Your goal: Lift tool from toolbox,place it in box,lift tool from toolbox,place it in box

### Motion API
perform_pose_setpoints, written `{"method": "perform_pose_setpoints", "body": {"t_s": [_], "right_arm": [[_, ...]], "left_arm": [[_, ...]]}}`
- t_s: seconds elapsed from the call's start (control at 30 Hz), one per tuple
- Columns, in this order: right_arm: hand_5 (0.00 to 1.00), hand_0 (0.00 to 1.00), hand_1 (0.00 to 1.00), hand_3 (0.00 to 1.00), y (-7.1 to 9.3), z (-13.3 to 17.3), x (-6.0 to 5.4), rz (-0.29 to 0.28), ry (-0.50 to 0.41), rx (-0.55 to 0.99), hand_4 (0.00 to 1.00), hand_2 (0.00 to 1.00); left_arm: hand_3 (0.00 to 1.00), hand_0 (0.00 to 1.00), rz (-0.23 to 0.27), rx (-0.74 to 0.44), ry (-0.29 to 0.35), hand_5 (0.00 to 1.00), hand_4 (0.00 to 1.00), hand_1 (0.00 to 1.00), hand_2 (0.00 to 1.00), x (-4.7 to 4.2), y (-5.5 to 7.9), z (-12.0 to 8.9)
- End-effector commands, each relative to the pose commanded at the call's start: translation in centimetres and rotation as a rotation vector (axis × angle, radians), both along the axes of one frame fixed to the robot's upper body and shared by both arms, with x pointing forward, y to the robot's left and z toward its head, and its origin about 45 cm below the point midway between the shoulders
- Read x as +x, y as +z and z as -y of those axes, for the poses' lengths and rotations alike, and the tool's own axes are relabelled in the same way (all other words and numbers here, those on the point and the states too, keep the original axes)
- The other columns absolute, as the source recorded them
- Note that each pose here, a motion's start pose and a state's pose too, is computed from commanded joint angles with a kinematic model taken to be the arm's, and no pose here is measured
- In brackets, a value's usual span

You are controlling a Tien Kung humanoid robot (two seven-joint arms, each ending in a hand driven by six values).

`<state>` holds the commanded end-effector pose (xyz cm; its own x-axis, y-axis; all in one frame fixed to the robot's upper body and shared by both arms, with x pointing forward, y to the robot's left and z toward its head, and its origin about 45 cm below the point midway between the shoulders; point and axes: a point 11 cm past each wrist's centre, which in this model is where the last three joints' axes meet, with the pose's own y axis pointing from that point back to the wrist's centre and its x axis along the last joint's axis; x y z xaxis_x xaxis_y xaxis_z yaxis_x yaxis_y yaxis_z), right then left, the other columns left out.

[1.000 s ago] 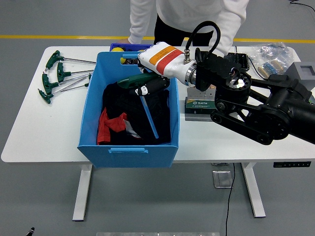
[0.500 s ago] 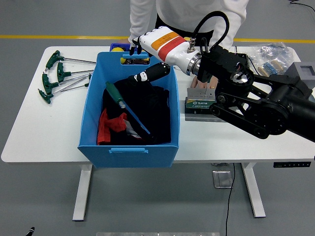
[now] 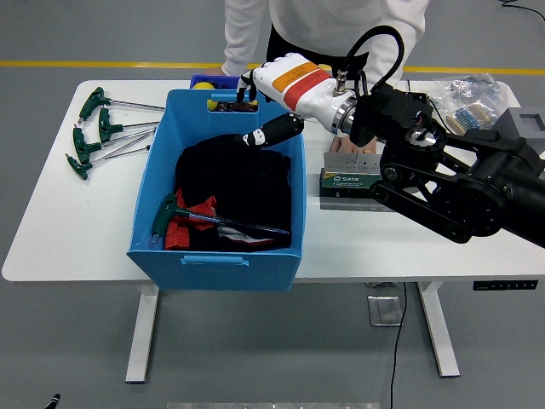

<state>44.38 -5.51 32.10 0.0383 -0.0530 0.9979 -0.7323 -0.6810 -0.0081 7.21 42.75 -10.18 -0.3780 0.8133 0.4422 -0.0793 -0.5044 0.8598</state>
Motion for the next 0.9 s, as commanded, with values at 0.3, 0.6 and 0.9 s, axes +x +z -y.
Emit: {"method": "perform_pose_setpoints", "body": {"t_s": [0.3,0.6,0.9], "right_arm": [[0.717,0.473,0.492,0.624,-2.2,2.8,1.6,0.073,-0.015,-0.187,0.991,0.597],[0.729,0.584,0.599,0.530,-4.5,4.2,2.8,0.125,0.048,-0.267,0.998,0.669],[0.729,0.637,0.612,0.432,-6.1,8.5,5.2,0.096,-0.016,-0.306,0.998,0.673]], "left_arm": [[0.702,0.652,-0.009,0.000,-0.002,0.802,0.888,0.617,0.672,-0.27,0.0,0.0],[0.702,0.650,-0.011,-0.004,-0.012,0.801,0.887,0.615,0.671,0.06,0.0,0.2],[0.702,0.651,0.008,-0.003,-0.017,0.801,0.887,0.614,0.672,1.00,0.1,0.3]]}}
